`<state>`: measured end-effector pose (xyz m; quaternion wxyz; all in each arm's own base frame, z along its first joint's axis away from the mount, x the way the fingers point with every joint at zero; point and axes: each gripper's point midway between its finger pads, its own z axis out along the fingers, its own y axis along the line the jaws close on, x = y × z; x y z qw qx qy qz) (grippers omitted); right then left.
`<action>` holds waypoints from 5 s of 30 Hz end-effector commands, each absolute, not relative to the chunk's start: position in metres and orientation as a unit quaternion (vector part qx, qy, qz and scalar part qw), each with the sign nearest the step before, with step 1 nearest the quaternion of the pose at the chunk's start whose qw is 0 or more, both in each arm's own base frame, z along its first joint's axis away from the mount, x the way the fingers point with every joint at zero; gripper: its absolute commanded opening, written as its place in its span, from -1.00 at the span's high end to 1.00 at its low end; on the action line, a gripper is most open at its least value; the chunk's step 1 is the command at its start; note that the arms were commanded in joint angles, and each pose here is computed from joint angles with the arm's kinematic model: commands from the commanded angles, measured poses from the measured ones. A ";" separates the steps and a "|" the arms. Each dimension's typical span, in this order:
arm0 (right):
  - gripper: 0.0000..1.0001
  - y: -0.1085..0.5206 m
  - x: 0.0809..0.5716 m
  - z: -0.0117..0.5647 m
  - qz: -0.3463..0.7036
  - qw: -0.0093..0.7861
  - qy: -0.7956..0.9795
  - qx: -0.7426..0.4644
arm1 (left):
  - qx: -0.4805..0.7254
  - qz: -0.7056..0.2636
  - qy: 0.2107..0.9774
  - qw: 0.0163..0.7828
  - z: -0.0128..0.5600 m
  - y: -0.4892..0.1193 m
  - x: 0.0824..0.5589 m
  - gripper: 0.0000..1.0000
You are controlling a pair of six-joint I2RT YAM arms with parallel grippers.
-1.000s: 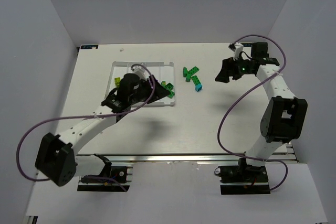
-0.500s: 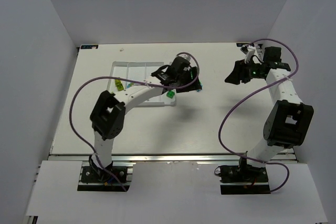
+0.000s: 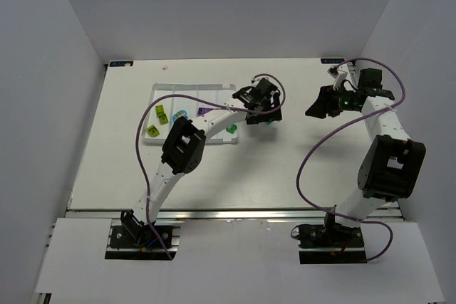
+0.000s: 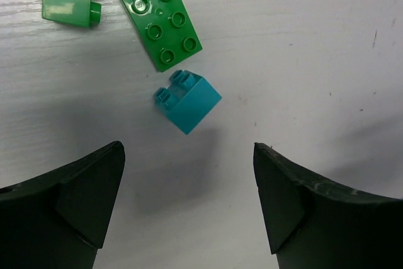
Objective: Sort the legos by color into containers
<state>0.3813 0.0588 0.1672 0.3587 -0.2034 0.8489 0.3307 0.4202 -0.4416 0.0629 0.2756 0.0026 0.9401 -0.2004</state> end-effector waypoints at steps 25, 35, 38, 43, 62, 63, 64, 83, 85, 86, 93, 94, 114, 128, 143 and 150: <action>-0.22 0.052 0.375 0.166 0.348 0.367 0.842 -0.187 | -0.021 -0.195 0.924 0.329 0.042 -0.460 0.456 -0.48; -0.20 0.053 0.373 0.166 0.353 0.365 0.841 -0.184 | 0.052 -0.165 0.929 0.328 0.028 -0.464 0.438 -0.31; -0.20 0.053 0.373 0.167 0.355 0.365 0.841 -0.183 | 0.095 -0.154 0.927 0.329 0.026 -0.466 0.430 -0.32; -0.19 0.054 0.372 0.166 0.357 0.362 0.842 -0.181 | 0.146 -0.125 0.925 0.329 0.014 -0.459 0.418 -0.31; -0.17 0.053 0.370 0.168 0.355 0.363 0.841 -0.184 | 0.120 -0.158 0.904 0.378 0.054 -0.474 0.433 0.73; -0.16 0.053 0.369 0.168 0.354 0.364 0.841 -0.187 | 0.122 -0.163 0.904 0.376 0.056 -0.472 0.429 0.82; -0.16 0.053 0.369 0.169 0.354 0.364 0.840 -0.189 | 0.120 -0.176 0.901 0.378 0.065 -0.474 0.427 0.90; 0.55 0.080 0.351 0.166 0.354 0.351 0.824 -0.271 | -0.054 -0.200 0.869 0.449 0.183 -0.258 0.396 1.00; 0.52 0.091 0.351 0.167 0.353 0.348 0.820 -0.287 | -0.065 -0.180 0.873 0.449 0.177 -0.235 0.402 1.00; 0.50 0.095 0.352 0.167 0.352 0.347 0.819 -0.292 | -0.078 -0.167 0.874 0.450 0.175 -0.217 0.410 1.00; 0.41 0.123 0.359 0.165 0.346 0.331 0.818 -0.320 | -0.113 -0.118 0.880 0.445 0.154 -0.163 0.446 1.00; 0.41 0.123 0.360 0.165 0.344 0.330 0.819 -0.320 | -0.121 -0.113 0.880 0.446 0.154 -0.156 0.453 1.00; 0.09 0.159 0.404 0.135 0.249 0.302 0.850 -0.352 | -0.161 -0.025 0.897 0.410 0.111 -0.128 0.503 -0.28; -0.79 0.177 0.464 0.109 0.136 0.322 0.881 -0.319 | -0.166 -0.178 0.862 0.445 0.176 -0.144 0.422 0.48; -0.48 0.188 0.506 0.056 0.058 0.310 0.900 -0.301 | -0.236 -0.268 0.814 0.459 0.191 -0.119 0.300 -0.36; -0.34 0.192 0.509 0.038 0.062 0.300 0.900 -0.311 | -0.255 -0.273 0.807 0.458 0.187 -0.112 0.282 -0.36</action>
